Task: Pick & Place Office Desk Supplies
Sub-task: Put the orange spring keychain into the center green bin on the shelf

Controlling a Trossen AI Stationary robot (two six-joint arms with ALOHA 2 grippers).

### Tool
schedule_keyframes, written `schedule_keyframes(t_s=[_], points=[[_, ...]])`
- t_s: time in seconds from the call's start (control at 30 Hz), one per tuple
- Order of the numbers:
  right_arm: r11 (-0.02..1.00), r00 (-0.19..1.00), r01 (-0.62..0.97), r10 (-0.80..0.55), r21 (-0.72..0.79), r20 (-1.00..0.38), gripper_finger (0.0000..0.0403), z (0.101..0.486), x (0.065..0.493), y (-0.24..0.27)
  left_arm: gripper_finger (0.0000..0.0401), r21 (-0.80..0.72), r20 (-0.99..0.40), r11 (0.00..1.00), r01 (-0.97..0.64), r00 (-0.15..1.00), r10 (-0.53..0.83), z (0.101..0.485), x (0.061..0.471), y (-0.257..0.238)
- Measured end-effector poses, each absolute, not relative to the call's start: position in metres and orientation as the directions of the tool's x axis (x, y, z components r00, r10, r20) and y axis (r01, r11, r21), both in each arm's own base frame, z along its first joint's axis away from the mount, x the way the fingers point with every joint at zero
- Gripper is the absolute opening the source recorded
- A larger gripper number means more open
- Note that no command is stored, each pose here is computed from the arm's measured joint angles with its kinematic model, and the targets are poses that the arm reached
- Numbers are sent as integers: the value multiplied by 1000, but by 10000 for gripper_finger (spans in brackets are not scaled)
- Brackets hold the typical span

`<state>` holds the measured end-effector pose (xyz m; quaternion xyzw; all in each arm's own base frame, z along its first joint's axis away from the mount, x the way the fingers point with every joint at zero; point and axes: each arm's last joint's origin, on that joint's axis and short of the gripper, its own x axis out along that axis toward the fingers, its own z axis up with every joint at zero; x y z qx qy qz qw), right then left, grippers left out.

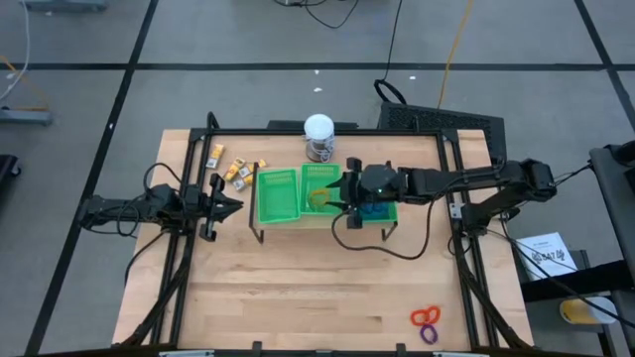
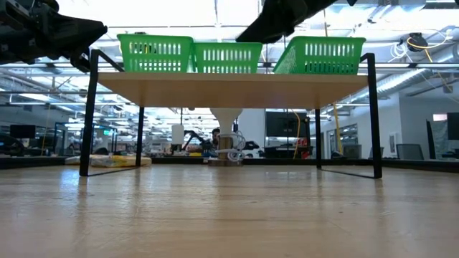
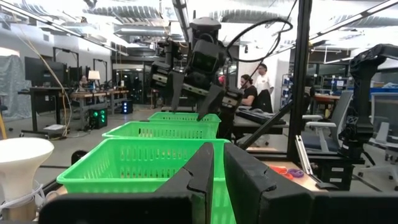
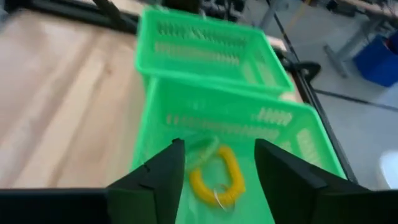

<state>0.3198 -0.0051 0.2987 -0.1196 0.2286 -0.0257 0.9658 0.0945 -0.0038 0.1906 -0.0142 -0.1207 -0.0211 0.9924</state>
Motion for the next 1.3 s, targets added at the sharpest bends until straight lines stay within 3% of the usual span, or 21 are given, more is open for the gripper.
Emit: schedule_keyframes(t_s=[0.47,0.93,1.13,1.3], points=[[957,829,7,-167,-289,-533,178,291,311,1,45,-23,240,999,45,970,-38,191,94,-4],[953,848,-7,-155,-303,-507,172,303,302,6,45,-23,240,999,45,970,-38,191,94,-4],[952,864,-37,-122,-303,-489,173,317,286,16,45,-23,240,999,45,970,-38,191,94,-4],[964,889,-107,-18,-245,-458,171,340,251,43,45,-23,240,999,45,970,-38,191,94,-4]])
